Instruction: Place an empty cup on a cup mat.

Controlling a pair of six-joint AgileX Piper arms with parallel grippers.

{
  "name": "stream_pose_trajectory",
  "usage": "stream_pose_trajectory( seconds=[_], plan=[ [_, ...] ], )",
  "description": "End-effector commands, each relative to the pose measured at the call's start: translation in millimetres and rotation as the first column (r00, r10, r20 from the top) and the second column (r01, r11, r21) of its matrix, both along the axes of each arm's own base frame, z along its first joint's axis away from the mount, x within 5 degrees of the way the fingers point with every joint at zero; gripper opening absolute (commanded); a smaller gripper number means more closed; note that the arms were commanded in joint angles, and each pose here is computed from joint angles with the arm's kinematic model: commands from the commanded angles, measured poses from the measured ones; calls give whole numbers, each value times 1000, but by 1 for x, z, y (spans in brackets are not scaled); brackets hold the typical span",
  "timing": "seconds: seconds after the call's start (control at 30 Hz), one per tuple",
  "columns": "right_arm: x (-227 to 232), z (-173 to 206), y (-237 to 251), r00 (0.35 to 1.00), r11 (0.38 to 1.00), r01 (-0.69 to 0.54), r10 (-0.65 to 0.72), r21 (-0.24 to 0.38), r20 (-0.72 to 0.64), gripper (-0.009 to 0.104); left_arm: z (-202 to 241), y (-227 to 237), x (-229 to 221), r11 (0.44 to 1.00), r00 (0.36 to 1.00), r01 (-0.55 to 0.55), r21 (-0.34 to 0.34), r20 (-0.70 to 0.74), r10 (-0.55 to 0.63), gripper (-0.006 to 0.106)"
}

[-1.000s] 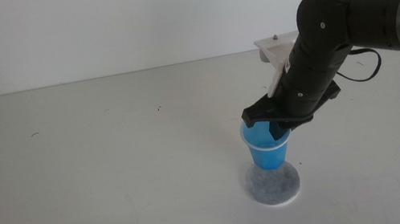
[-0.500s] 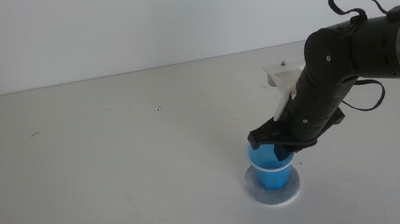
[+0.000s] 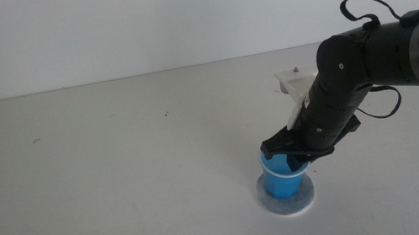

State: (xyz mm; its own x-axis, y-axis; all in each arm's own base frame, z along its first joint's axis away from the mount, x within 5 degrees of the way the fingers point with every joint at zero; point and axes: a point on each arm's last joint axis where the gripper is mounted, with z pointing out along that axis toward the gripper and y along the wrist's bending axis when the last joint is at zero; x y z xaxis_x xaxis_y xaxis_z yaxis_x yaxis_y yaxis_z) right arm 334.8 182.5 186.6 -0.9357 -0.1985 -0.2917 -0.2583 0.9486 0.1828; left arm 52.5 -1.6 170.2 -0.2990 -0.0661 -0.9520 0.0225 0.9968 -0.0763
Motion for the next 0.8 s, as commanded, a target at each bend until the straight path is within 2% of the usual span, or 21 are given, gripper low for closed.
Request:
stream_pose_trajectory(
  seconds=[0.0,0.23,0.43,0.53,0.77],
  plan=[
    [0,20,0,998,1000,-18,17,12,57,14,8,0,1,1000,997,1,-15,75,0,105],
    [1,28,1,998,1000,-20,19,16,62,46,8,0,1,1000,997,1,-15,75,0,105],
    [-1,64,-1,990,998,-23,16,54,139,68,8,0,1,1000,997,1,-15,75,0,105],
    [-5,90,-4,983,998,-36,24,59,185,72,8,0,1,1000,997,1,-15,75,0,105],
    [-30,154,-22,949,997,-62,47,36,313,72,8,0,1,1000,997,1,-15,75,0,105]
  ],
)
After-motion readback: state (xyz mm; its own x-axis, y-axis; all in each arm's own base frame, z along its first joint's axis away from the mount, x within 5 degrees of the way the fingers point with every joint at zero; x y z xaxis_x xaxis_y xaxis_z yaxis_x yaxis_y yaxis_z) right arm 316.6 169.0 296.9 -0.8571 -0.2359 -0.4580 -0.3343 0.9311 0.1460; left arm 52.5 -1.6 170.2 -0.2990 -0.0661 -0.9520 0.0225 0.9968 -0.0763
